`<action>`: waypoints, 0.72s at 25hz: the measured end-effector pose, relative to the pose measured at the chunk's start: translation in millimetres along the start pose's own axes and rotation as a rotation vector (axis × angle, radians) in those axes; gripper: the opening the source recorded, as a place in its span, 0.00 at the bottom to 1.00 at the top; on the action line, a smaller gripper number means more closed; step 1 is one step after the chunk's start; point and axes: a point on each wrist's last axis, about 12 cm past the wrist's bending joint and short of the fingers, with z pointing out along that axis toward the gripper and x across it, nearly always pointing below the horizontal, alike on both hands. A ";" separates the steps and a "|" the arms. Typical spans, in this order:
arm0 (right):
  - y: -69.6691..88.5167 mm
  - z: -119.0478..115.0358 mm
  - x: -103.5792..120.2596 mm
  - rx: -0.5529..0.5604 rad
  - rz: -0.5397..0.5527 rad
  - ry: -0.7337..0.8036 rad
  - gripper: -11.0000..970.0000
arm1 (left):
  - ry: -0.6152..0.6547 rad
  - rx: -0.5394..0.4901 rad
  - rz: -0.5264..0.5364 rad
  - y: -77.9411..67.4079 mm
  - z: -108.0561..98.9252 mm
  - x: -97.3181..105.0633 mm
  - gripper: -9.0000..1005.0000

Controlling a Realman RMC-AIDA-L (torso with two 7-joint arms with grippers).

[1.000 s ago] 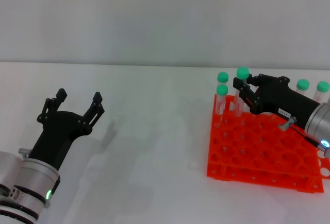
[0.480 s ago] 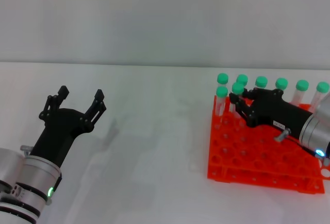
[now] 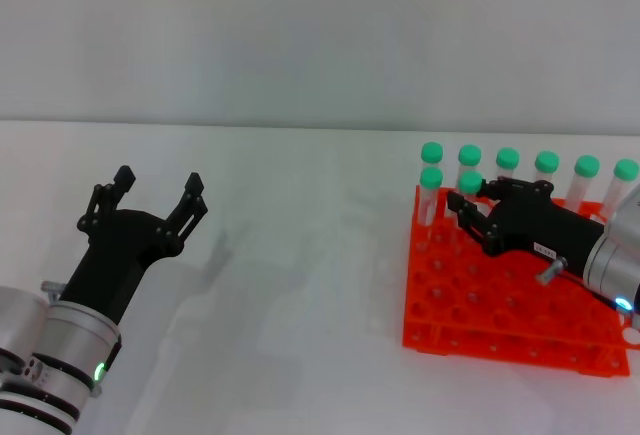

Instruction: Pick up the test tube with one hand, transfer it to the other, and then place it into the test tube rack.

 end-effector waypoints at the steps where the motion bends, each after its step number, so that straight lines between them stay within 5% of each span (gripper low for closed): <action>1: 0.0 -0.5 0.4 0.000 0.001 0.000 0.32 | 0.000 0.000 0.000 -0.1 0.2 -0.1 0.89; 5: 1.8 -6.0 2.2 -0.003 0.016 -0.018 0.33 | -0.001 0.002 0.001 -0.2 0.8 -0.3 0.89; 18: 2.7 -54.9 17.0 0.015 0.135 -0.150 0.84 | -0.020 -0.036 -0.007 5.5 1.6 -3.1 0.89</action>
